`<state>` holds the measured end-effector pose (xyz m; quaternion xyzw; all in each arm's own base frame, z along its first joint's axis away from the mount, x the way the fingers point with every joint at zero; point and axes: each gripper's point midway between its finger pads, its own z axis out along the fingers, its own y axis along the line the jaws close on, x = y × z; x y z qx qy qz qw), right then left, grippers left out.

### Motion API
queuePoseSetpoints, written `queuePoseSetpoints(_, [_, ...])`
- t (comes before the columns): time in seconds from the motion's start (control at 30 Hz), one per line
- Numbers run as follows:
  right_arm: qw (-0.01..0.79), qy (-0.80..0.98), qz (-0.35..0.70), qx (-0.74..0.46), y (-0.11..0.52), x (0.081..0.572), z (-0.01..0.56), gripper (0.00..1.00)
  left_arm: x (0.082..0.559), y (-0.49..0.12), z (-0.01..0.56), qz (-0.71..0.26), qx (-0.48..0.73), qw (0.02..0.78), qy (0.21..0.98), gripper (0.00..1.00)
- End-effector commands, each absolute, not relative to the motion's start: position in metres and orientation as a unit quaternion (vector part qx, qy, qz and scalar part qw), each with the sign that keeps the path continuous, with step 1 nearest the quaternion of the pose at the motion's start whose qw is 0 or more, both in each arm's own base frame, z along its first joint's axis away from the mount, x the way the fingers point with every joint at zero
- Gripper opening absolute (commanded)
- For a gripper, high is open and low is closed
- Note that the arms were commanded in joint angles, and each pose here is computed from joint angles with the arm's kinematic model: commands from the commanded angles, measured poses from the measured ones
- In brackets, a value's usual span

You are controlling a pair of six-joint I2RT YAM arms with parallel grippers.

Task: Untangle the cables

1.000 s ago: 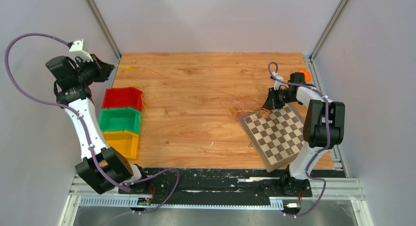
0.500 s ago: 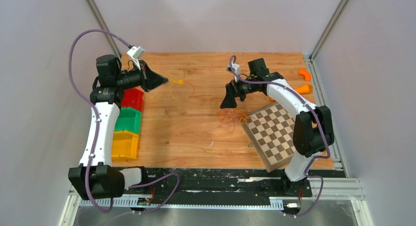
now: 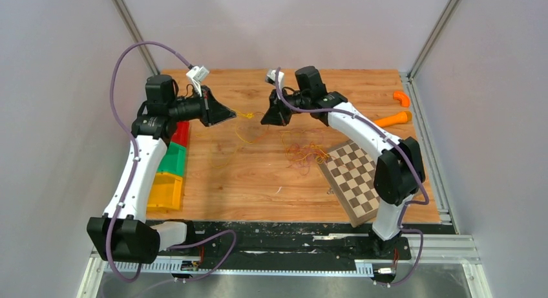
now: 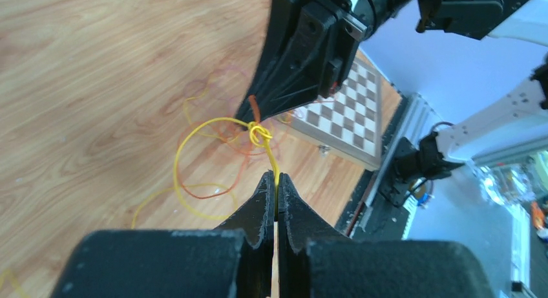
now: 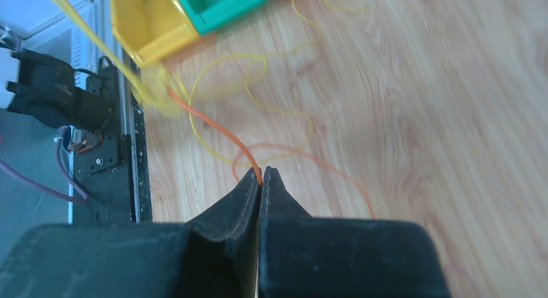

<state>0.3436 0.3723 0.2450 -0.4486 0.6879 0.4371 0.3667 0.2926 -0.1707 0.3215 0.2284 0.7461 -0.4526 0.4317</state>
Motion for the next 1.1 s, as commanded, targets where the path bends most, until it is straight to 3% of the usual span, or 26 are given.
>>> queuePoseSetpoints(0.0, [0.370,0.730,0.408,-0.405,0.321,0.360,0.219,0.00,0.316,-0.134,0.319,-0.381,0.189,0.463,0.778,0.00])
queuePoseSetpoints(0.1, [0.376,0.759,0.381,-0.371,0.264,0.367,0.200,0.00,0.335,-0.081,0.306,-0.339,0.124,0.480,0.800,0.00])
queuePoseSetpoints(0.27, [0.362,0.800,0.331,-0.344,0.215,0.372,0.162,0.00,0.345,-0.054,0.260,-0.288,0.138,0.449,0.834,0.00])
queuePoseSetpoints(0.5, [0.305,0.841,0.314,-0.317,0.204,0.374,0.120,0.00,0.350,-0.040,0.172,-0.253,0.122,0.358,0.890,0.00])
queuePoseSetpoints(0.77, [0.272,0.850,0.323,-0.315,0.205,0.366,0.112,0.00,0.340,0.009,0.101,-0.120,0.125,0.269,0.947,0.03])
queuePoseSetpoints(0.9, [0.260,0.850,0.335,-0.313,0.207,0.361,0.109,0.02,0.343,0.016,0.103,-0.097,0.157,0.275,0.943,0.29])
queuePoseSetpoints(1.07, [0.253,0.848,0.343,-0.315,0.208,0.357,0.110,0.11,0.350,0.019,0.121,-0.079,0.213,0.291,0.929,0.88])
